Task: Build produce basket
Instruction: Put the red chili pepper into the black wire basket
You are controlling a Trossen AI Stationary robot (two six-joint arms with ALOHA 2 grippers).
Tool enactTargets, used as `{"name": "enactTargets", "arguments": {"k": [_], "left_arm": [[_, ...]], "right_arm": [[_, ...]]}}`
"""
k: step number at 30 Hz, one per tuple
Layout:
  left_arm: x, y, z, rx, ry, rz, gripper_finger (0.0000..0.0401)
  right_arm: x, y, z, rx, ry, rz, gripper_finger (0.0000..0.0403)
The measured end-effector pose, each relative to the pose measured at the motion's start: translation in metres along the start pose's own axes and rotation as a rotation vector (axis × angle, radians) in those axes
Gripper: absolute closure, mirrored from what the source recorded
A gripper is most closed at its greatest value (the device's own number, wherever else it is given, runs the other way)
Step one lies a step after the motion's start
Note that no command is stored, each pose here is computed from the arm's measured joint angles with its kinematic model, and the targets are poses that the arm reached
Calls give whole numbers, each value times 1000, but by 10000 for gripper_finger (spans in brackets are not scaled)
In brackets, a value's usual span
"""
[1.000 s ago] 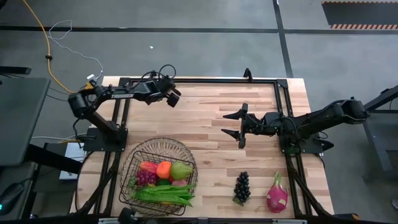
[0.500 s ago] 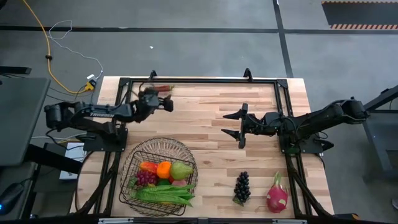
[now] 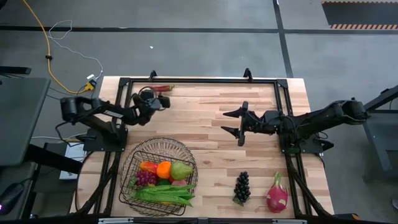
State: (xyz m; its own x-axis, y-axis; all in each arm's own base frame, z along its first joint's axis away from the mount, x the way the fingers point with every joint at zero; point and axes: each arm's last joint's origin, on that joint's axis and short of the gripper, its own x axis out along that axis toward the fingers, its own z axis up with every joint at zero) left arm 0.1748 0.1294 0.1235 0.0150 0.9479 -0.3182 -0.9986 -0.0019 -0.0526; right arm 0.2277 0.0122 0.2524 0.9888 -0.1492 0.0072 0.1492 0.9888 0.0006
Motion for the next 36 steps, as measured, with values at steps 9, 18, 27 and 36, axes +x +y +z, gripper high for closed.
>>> {"name": "enactTargets", "arguments": {"k": [9,18,27,36], "left_arm": [[22,-29,-16,58,-38,-18,387],[48,-43,-20,55,-37,6,400],[65,-48,-9,106,65,-17,401],[80,-54,8,160,201,-15,401]], "right_arm": [[2,-1,-2,-3,9,-5,134],[5,-3,-5,-3,18,-19,134],[5,-3,-5,-3,19,-15,134],[5,-3,-5,-3,19,-15,134]]}}
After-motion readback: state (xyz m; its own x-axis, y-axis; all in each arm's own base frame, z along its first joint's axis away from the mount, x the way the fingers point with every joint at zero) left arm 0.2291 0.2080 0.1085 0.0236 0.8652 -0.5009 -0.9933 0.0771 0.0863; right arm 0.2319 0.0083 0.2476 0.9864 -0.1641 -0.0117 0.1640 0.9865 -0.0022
